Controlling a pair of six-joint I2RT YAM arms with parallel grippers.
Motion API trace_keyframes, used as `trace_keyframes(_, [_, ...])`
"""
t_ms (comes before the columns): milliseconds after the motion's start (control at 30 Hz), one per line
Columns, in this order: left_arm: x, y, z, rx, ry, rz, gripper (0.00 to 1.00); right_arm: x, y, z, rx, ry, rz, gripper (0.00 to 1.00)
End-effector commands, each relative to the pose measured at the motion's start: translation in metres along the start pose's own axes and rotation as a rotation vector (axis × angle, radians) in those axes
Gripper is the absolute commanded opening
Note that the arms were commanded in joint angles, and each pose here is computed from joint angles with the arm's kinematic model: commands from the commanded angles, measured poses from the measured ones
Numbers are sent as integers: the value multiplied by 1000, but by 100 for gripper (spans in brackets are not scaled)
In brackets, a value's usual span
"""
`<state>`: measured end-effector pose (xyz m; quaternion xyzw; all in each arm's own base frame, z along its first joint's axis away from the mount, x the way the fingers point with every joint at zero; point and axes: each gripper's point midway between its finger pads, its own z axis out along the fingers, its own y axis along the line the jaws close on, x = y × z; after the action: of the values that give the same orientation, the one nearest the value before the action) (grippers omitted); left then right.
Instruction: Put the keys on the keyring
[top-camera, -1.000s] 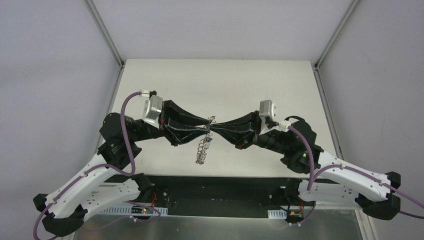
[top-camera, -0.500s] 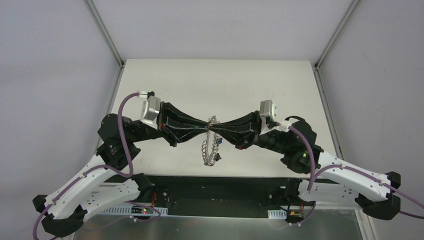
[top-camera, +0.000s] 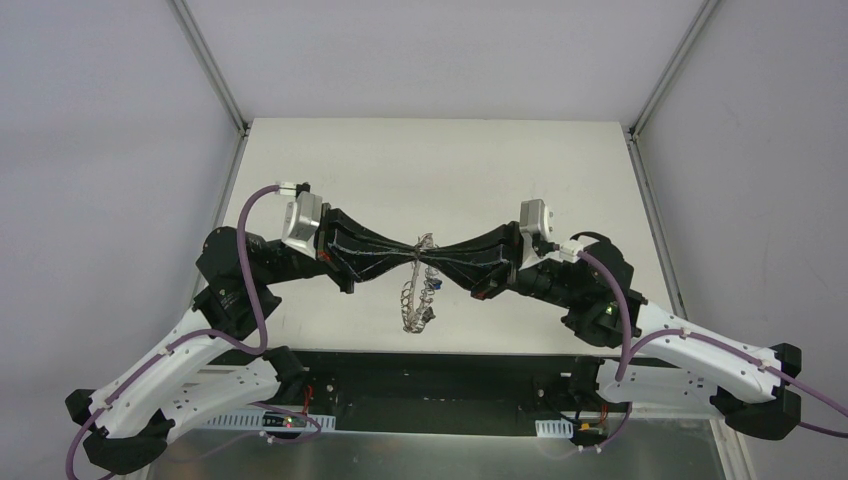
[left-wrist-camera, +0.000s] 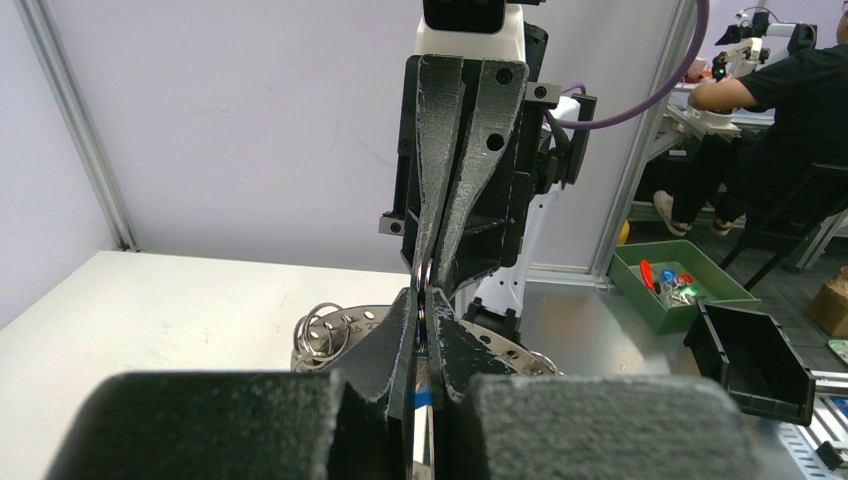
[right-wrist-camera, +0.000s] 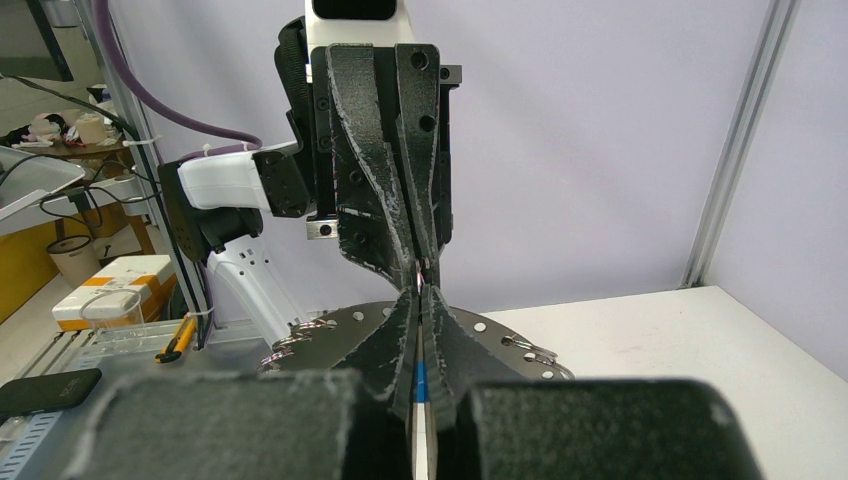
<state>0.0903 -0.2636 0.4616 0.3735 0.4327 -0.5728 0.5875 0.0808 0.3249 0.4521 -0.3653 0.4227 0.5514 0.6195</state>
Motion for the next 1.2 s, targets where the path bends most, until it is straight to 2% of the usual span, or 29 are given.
trace_keyframes(0, [-2, -6, 2, 37, -6, 10, 0, -63, 13, -1, -49, -185, -26, 0])
trace_keyframes(200, [2, 6, 3, -34, 28, -10, 0, -61, 14, -2, -48, -169, -23, 0])
trace_keyframes(400, [6, 12, 0, -82, 53, -34, 0, -48, 14, -3, -45, -87, -1, 0])
trace_keyframes(800, [11, 8, -6, -82, 95, -66, 0, -19, 7, -21, 18, 108, 26, 32])
trace_keyframes(900, [16, 4, -8, -70, 124, -77, 0, -15, 4, -27, 36, 166, 22, 36])
trace_keyframes(1167, [30, -7, -14, -22, 216, -119, 0, 10, 10, -49, 21, 431, 37, 45])
